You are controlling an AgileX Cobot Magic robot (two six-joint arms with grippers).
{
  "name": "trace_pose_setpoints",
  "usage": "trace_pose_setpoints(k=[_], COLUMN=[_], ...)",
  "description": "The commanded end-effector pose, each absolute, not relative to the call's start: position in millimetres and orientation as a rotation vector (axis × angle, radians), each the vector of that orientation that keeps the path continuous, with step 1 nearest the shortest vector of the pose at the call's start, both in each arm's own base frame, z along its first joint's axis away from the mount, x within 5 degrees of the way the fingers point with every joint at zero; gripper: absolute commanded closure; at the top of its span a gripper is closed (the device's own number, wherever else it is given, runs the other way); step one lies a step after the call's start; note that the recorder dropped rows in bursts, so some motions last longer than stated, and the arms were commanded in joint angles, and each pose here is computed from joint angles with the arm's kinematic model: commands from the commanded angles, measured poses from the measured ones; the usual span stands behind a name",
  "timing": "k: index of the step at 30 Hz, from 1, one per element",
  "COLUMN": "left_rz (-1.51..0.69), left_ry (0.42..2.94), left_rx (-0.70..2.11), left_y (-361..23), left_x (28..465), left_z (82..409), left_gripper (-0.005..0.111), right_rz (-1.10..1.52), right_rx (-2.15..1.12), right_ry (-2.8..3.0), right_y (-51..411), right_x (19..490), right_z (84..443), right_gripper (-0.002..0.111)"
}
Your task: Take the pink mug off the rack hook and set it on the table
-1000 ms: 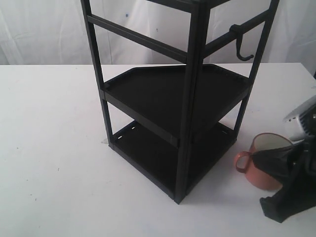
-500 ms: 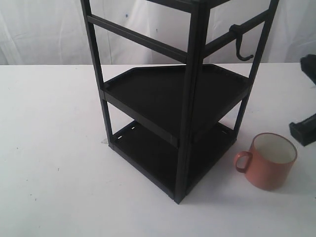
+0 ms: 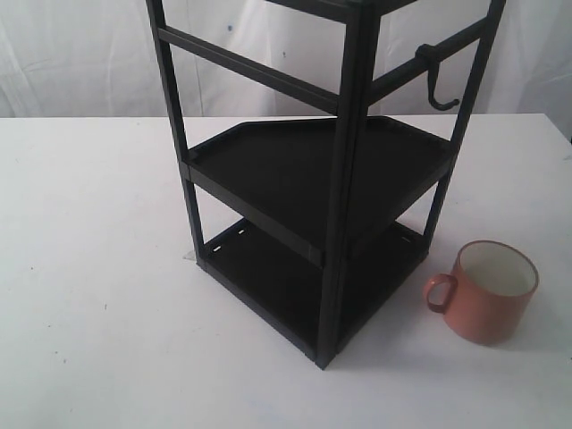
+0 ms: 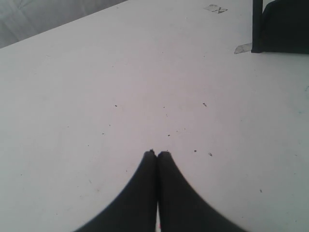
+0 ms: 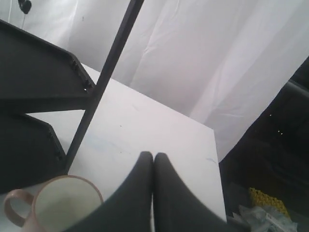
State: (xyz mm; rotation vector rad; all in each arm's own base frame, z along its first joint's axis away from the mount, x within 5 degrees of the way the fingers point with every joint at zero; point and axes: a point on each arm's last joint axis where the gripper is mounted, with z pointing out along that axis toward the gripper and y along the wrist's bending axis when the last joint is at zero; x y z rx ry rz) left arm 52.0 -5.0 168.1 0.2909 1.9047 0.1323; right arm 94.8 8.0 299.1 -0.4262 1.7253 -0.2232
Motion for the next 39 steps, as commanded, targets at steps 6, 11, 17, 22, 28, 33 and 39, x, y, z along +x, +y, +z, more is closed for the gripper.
trace_pose_setpoints(k=[6,11,17,22,28,33,39], left_rz=[0.127,0.127,0.127,0.127,0.127,0.127,0.127], left_ry=[1.901,1.901,1.901,1.901,1.901,1.901,1.901], left_rx=[0.281,0.281,0.281,0.281,0.281,0.281,0.281], left_y=[-5,-5,-5,-5,-5,-5,-5], left_x=[52,52,52,52,52,52,52], left_z=[167,167,167,167,167,167,167], left_gripper=[0.107,0.107,0.107,0.107,0.107,0.107,0.107], right_rz=[-0.221,-0.241,-0.176,-0.16,-0.102,-0.053,-0.179], right_rx=[-0.333,-0.272,-0.16,-0.025,0.042,0.026,-0.096], right_ry=[1.529,1.369,1.389,1.658,1.804,1.8,1.8], right_y=[6,3,0,-6,-6,-3,-5], right_x=[68,44,54,56,54,54,54], right_z=[304,276,225,198,184,185,185], right_gripper=[0.108,0.108,0.108,0.108,0.108,0.108,0.108])
